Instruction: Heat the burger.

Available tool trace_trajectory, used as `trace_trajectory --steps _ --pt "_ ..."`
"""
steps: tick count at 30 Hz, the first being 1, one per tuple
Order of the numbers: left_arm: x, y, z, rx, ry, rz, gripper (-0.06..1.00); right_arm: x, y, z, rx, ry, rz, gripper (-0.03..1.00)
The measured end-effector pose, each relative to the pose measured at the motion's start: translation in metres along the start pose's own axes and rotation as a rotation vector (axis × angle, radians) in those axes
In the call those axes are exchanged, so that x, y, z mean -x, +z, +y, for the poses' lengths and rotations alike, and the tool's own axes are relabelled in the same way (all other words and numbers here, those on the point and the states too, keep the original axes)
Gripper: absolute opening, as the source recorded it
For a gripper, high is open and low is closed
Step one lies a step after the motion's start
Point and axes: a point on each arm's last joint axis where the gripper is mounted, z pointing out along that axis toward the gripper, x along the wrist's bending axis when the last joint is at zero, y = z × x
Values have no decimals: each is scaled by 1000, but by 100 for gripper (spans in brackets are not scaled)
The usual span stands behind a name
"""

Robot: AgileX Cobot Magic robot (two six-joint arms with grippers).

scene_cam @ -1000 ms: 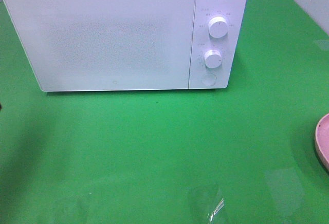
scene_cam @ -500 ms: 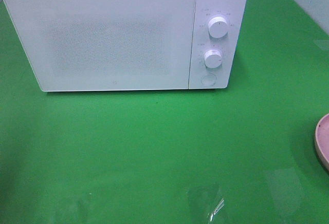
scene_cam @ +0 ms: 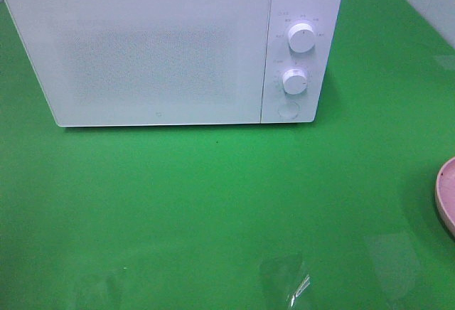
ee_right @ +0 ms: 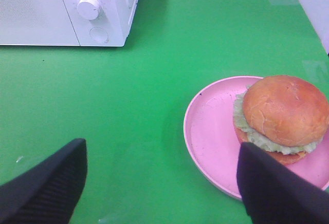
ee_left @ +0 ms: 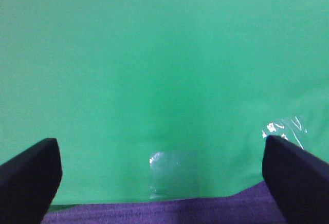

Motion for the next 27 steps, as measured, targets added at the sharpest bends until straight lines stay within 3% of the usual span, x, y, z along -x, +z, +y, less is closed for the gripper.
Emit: trace_trajectory --steps 2,5,11,15,27 --pt "3 -16 -12 120 12 10 98 0 0 0 0 0 0 76" --pt "3 -19 -14 144 15 12 98 0 0 0 0 0 0 76" --pt "7 -43 -35 346 35 30 98 0 0 0 0 0 0 76" --pt "9 -49 -41 395 40 33 98 0 0 0 0 0 0 76" --pt "9 -49 -42 401 40 32 98 0 0 0 0 0 0 76"
